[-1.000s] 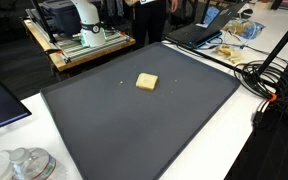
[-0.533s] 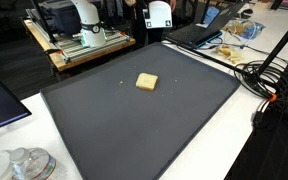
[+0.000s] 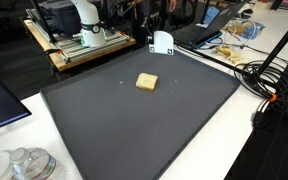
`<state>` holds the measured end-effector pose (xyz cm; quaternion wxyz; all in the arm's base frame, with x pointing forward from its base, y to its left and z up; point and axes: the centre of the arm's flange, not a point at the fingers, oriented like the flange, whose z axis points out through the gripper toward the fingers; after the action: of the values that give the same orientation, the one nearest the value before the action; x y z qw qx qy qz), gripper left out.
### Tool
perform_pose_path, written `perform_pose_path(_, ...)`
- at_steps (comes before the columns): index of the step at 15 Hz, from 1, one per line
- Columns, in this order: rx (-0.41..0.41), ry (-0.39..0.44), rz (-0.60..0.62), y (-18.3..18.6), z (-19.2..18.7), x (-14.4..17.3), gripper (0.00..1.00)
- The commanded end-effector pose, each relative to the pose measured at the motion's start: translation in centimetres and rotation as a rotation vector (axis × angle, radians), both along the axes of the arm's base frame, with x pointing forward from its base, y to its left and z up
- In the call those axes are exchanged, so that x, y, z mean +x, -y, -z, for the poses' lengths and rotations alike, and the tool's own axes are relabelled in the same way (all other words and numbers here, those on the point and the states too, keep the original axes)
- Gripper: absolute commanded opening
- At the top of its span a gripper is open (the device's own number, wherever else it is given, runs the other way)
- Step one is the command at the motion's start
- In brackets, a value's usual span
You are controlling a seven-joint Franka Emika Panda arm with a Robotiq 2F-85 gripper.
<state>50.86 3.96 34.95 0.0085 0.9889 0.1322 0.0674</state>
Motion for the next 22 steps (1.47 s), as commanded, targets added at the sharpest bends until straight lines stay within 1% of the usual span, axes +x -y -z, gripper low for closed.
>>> perform_pose_path(1, -0.092, 0.004, 0.015, -1.8, 1.1, 2.1, 0.01)
perform_pose_path(2, -0.117, -0.003, 0.013, -2.4, 1.3, 2.3, 0.01)
perform_pose_path(5, -0.187, 0.009, 0.013, -4.2, 1.5, 2.9, 0.01)
perform_pose_path(10, -0.265, 0.013, 0.024, -8.8, 1.3, 3.3, 0.01)
perform_pose_path(13, -0.308, -0.011, 0.046, -12.2, 2.0, 3.2, 0.01)
perform_pose_path(16, -0.327, -0.041, 0.092, -15.2, 3.2, 3.1, 0.01)
perform_pose_path(17, -0.293, -0.03, 0.062, -13.4, 2.5, 1.9, 0.01)
perform_pose_path(18, -0.294, -0.035, 0.059, -14.1, 2.8, 1.9, 0.04)
perform_pose_path(21, -0.295, -0.038, 0.063, -13.8, 3.0, 2.0, 0.04)
perform_pose_path(22, -0.295, -0.039, 0.065, -13.6, 3.0, 2.0, 0.01)
